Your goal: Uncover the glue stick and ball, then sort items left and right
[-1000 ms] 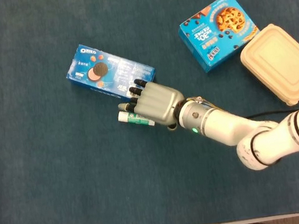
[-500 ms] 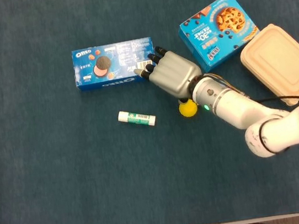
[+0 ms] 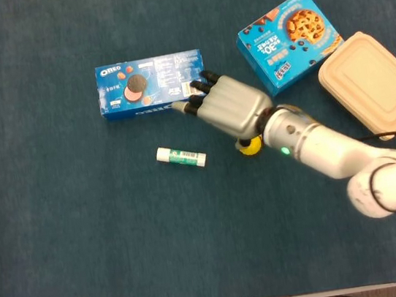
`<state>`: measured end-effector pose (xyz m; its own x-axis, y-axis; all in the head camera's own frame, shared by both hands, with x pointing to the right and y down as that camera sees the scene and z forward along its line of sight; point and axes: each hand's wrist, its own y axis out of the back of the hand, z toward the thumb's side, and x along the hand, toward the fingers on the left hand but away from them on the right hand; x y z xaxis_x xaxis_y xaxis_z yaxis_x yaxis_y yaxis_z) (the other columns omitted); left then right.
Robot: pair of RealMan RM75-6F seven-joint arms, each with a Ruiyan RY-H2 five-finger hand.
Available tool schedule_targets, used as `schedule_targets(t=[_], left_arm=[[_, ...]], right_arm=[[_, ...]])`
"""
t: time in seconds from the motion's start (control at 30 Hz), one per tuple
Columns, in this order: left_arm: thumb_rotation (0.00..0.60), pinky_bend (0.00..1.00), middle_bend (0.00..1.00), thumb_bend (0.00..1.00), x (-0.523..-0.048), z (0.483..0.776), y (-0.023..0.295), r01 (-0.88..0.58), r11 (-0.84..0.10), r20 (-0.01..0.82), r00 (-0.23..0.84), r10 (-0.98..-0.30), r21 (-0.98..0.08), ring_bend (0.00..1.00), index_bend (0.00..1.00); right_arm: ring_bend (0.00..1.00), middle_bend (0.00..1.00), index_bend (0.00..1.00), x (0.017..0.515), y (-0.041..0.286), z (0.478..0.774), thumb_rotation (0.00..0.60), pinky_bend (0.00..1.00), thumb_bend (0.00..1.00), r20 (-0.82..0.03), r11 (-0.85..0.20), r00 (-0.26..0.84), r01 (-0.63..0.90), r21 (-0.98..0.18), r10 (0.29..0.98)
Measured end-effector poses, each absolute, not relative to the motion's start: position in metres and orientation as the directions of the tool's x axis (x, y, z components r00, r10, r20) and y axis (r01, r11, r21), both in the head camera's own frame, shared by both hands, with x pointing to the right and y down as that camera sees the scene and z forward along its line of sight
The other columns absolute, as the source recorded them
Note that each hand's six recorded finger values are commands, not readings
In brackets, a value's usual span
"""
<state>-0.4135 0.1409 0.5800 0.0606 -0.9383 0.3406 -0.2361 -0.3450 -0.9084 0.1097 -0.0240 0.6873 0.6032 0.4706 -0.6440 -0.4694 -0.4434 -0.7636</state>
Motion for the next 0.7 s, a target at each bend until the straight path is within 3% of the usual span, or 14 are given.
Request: schedule_targets(t=[0.57, 0.63, 0.7], left_arm=[[0.599, 0.04, 0.14, 0.34, -0.363, 0.624, 0.08, -0.101, -0.506, 0.448, 0.343, -0.826, -0.856, 0.04, 0.24], [0.556, 0.04, 0.14, 0.34, -0.356, 0.632, 0.071, -0.079, -0.517, 0.455, 0.375, -0.807, -0.852, 0.04, 0.23], [0.426, 0.04, 0.14, 0.34, -0.348, 0.64, 0.062, -0.058, -0.525, 0.46, 0.407, -0.789, -0.849, 0.04, 0.22]], right_arm=[[0.09, 0.24, 0.09, 0.241, -0.042, 0.597, 0.6, 0.08, 0.0, -0.558, -0.377, 0.493, -0.423, -0.824, 0.668], [0.09, 0.24, 0.09, 0.254, -0.039, 0.591, 0.6, 0.08, 0.0, -0.554, -0.375, 0.482, -0.422, -0.826, 0.679], [0.09, 0.24, 0.09, 0.266, -0.035, 0.587, 0.6, 0.08, 0.0, -0.552, -0.375, 0.471, -0.42, -0.826, 0.689]])
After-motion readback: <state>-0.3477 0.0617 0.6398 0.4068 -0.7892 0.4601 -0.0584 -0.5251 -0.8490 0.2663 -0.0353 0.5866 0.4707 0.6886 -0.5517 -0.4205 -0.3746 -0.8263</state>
